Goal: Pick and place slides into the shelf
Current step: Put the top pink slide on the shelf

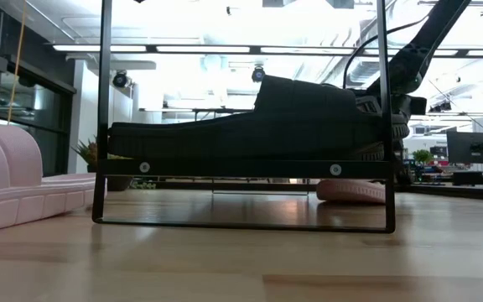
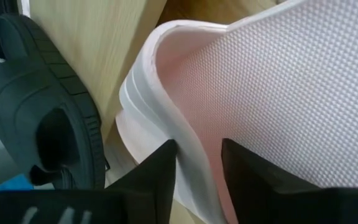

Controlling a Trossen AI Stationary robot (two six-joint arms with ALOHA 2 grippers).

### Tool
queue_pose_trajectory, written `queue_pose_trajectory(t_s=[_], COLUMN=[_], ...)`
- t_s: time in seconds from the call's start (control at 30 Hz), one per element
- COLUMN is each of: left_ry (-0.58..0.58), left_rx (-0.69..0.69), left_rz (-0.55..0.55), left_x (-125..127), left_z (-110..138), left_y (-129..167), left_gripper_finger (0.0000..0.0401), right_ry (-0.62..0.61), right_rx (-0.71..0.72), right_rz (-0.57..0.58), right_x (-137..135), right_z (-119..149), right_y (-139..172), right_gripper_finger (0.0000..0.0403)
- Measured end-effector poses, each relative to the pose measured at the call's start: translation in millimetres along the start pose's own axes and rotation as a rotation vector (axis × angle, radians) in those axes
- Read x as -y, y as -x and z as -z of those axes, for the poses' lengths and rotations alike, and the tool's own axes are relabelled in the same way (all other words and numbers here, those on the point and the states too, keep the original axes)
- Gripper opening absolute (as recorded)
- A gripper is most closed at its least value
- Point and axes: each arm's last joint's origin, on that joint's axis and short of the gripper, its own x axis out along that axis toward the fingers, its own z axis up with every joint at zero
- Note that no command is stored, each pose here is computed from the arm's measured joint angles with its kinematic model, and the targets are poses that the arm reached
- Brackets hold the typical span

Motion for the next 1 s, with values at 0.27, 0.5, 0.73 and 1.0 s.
queue_pose_trajectory(t_s=[0.27,0.5,0.73,1.0], left_ry=[0.000,0.000,0.000,0.003], left_rx=[0.019,0.020,0.020,0.020], left_rz=[-0.071,-0.072,-0.072,-0.072], left_x=[-2.1,-2.1,-2.2,-2.1], left_z=[-0.6,-0.6,-0.6,-0.6], left_y=[0.1,0.1,0.1,0.1], left_gripper_finger=[0.0179,0.0179,0.0179,0.0179], right_ry=[0.001,-0.020,-0.065,-0.091], right_rx=[0.004,0.008,0.019,0.023], right_rz=[0.001,0.000,-0.007,-0.014], right_x=[-0.1,-0.2,-0.8,-1.1], right_z=[-0.4,-1.0,-2.6,-3.5], right_y=[0.0,0.0,0.1,0.7], right_gripper_finger=[0.0088,0.0066,0.0030,0.0007])
